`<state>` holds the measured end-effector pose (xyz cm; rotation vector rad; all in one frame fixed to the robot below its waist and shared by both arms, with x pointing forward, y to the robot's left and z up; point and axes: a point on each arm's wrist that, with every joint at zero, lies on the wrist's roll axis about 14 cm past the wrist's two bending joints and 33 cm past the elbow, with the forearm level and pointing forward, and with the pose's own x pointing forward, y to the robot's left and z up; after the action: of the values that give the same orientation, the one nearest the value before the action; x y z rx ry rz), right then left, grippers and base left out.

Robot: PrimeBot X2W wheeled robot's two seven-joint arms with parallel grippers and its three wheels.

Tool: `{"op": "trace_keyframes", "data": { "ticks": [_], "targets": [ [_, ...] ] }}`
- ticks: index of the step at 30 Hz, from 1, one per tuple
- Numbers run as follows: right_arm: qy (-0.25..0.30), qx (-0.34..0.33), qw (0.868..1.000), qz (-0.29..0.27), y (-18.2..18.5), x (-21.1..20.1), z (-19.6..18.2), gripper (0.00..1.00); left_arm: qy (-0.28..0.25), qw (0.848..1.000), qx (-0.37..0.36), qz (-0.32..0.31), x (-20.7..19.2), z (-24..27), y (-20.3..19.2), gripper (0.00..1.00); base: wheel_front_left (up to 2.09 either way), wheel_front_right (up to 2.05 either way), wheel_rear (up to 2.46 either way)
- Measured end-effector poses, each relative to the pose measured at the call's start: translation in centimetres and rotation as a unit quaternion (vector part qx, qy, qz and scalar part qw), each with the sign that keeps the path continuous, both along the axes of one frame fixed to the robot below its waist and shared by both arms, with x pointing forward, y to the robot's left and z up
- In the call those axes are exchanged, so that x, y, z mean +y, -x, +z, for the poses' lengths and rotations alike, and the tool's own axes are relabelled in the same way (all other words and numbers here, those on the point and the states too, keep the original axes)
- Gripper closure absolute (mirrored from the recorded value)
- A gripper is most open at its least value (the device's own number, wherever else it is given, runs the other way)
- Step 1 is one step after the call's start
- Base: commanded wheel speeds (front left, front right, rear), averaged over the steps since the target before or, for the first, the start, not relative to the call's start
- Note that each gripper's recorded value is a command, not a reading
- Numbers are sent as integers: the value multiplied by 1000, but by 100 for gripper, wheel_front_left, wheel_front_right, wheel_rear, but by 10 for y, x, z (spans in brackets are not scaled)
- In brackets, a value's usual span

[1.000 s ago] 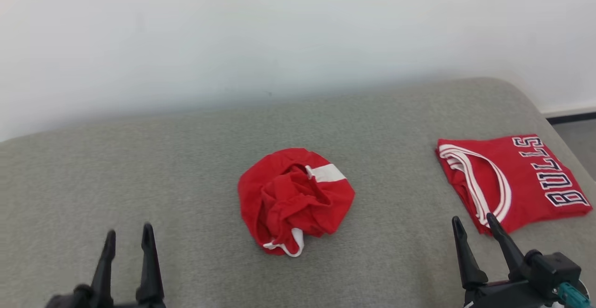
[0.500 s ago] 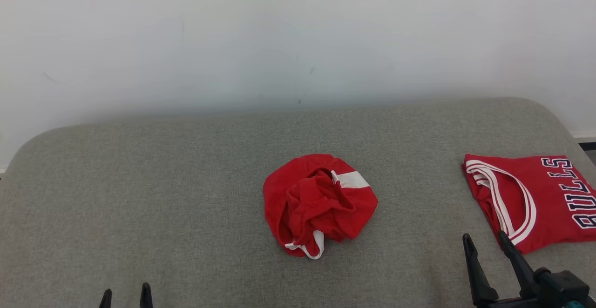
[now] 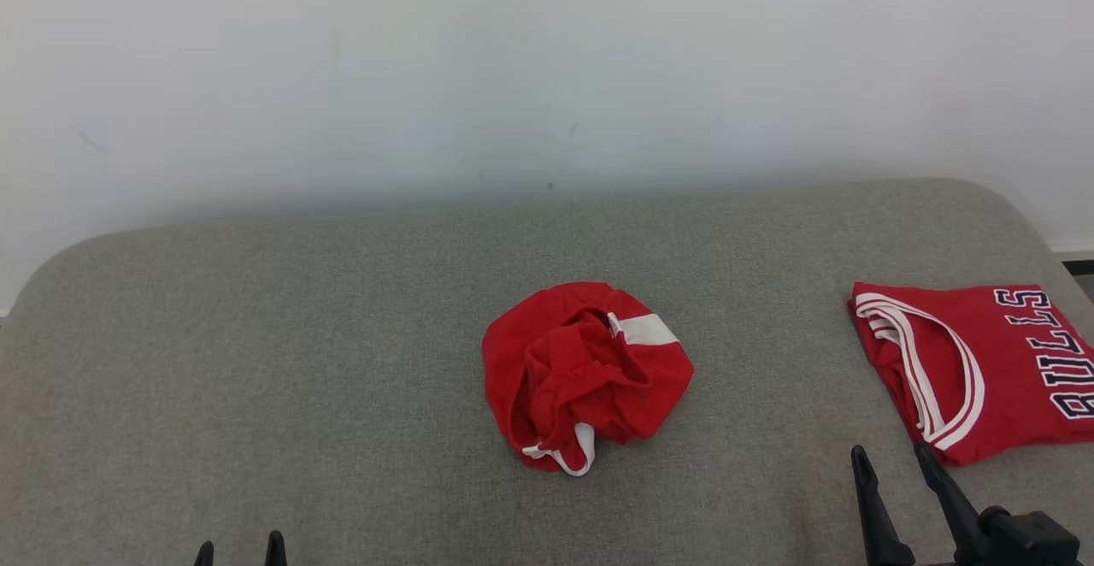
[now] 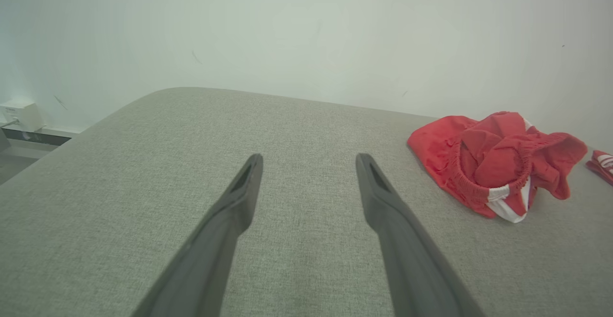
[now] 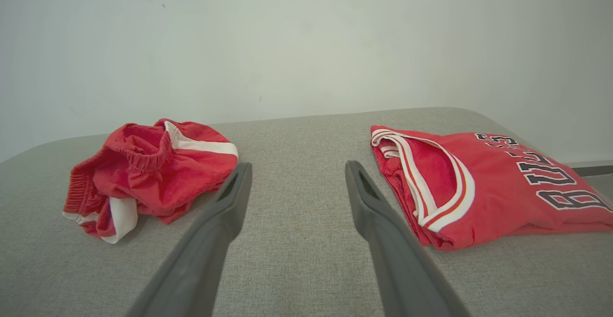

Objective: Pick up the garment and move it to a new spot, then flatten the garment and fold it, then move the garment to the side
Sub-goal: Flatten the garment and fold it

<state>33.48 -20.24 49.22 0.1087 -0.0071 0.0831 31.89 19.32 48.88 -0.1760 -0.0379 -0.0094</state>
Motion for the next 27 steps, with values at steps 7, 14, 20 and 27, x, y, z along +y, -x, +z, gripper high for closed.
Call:
{"op": "trace_keyframes", "data": {
  "ticks": [7, 14, 20, 27],
  "targets": [
    [-2, 3, 1000, 0, -1, 1, -2, 0, 0, 1000, 6, -4, -2, -3, -2, 0, 0, 0, 0],
    [-4, 5, 1000, 4, -3, 4, -3, 0, 1, 1000, 11, -6, -3, -6, -2, 0, 0, 0, 0],
    [-6, 4, 1000, 7, -5, 7, -2, 0, -7, 1000, 14, -18, -9, -8, -5, 0, 0, 0, 0],
    [-6, 3, 1000, 4, -4, 5, -1, 0, -11, 995, 5, -94, -54, 9, -45, 0, 0, 0, 0]
  ]
}}
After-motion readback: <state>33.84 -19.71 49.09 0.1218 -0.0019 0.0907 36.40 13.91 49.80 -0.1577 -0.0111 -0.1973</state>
